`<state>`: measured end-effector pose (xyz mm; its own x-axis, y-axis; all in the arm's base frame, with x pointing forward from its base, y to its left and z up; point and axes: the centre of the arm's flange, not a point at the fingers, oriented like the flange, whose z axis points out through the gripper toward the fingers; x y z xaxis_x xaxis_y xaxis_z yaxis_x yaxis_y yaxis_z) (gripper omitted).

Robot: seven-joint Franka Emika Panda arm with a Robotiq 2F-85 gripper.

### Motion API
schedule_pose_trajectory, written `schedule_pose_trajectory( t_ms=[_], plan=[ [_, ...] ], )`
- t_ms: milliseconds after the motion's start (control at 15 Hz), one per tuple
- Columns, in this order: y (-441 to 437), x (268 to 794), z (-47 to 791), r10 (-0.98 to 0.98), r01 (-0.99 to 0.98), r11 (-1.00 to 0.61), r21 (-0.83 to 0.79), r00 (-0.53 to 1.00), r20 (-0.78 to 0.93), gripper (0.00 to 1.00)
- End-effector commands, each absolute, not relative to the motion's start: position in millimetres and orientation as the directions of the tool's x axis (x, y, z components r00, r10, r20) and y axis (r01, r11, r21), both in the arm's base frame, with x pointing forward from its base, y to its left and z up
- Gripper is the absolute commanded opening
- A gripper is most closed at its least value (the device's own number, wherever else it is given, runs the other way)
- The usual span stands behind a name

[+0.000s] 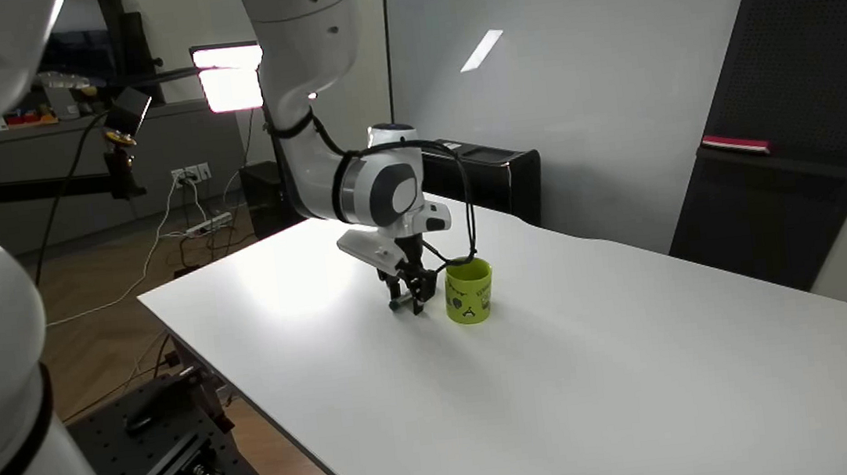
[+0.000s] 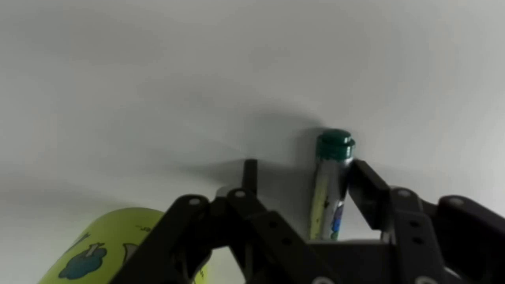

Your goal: Remove the marker from the mug, put the marker in the mug

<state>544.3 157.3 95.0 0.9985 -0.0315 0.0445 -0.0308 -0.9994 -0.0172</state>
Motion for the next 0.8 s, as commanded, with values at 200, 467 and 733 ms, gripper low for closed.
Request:
schedule_pose_trajectory(
  t_ms=[200,467,733],
  plan=[
    [157,555,100,-0.116,-0.117,-0.993,0.020,0.992,0.059,0.12],
    [148,565,124,-0.148,-0.150,-0.989,0.019,0.986,0.076,0.05],
    [136,581,177,-0.168,-0.170,-0.985,0.002,0.977,0.134,0.05]
  ],
)
